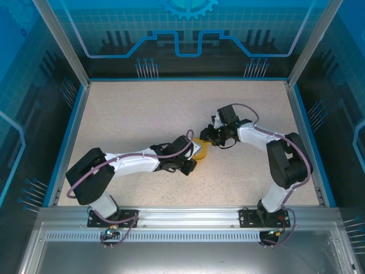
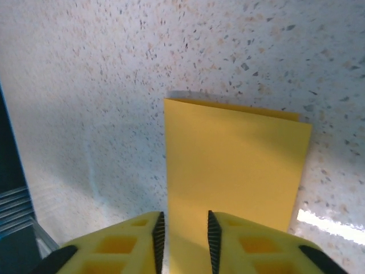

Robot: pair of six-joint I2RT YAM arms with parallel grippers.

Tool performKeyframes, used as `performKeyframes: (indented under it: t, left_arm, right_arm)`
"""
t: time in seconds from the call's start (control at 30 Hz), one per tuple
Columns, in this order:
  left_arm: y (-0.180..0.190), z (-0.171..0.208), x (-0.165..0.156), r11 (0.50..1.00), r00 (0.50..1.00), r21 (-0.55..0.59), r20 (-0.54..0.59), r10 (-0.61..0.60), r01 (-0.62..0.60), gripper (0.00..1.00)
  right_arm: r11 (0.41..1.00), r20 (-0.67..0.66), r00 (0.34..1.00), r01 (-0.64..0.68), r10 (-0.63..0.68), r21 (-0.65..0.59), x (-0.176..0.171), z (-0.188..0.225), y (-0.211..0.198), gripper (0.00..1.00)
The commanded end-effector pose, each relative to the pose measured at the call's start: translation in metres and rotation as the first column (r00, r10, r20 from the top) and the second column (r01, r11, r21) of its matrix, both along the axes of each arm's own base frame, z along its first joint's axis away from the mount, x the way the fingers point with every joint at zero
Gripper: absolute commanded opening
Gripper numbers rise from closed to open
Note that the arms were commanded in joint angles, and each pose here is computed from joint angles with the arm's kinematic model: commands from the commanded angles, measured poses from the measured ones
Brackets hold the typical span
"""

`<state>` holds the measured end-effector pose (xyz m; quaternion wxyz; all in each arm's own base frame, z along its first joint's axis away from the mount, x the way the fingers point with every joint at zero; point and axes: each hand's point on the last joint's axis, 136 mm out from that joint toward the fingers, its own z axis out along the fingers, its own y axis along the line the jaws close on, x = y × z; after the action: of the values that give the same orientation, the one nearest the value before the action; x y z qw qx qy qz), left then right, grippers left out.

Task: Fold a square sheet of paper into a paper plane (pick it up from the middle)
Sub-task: Third fold the triangle at the center of the table.

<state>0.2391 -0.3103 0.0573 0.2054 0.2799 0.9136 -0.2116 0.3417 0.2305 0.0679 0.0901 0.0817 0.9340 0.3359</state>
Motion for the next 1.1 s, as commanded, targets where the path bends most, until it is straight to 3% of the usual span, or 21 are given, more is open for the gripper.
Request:
performKeyframes:
  t: [0.0,0.07,0.4,0.7,1.07]
  left_arm:
    - [-0.001,0.010,-0.006,0.999,1.000,-0.053,-0.030,-0.009,0.007,0.00]
    - [-0.001,0.011,-0.005,0.998,0.999,-0.060,-0.035,-0.010,0.007,0.00]
    - [0.002,0.006,0.000,0.998,0.996,-0.066,-0.083,-0.007,0.001,0.00]
    - [0.008,-0.002,0.014,0.998,0.991,-0.063,-0.136,0.016,-0.025,0.00]
    - [0.015,-0.011,0.031,0.997,0.983,-0.050,-0.180,0.041,-0.051,0.00]
  right_arm:
    - [0.999,-0.047,0.998,-0.042,0.042,-0.002,-0.005,-0.010,0.012,0.17]
    - [0.998,-0.056,0.997,-0.060,0.061,0.009,-0.006,-0.014,0.017,0.10]
    - [0.989,-0.125,0.985,-0.130,0.120,-0.069,-0.014,-0.049,0.017,0.05]
    - [0.948,-0.172,0.970,-0.210,0.172,-0.239,-0.022,-0.069,0.009,0.04]
    - [0.938,-0.168,0.968,-0.224,0.184,-0.265,-0.021,-0.065,0.007,0.05]
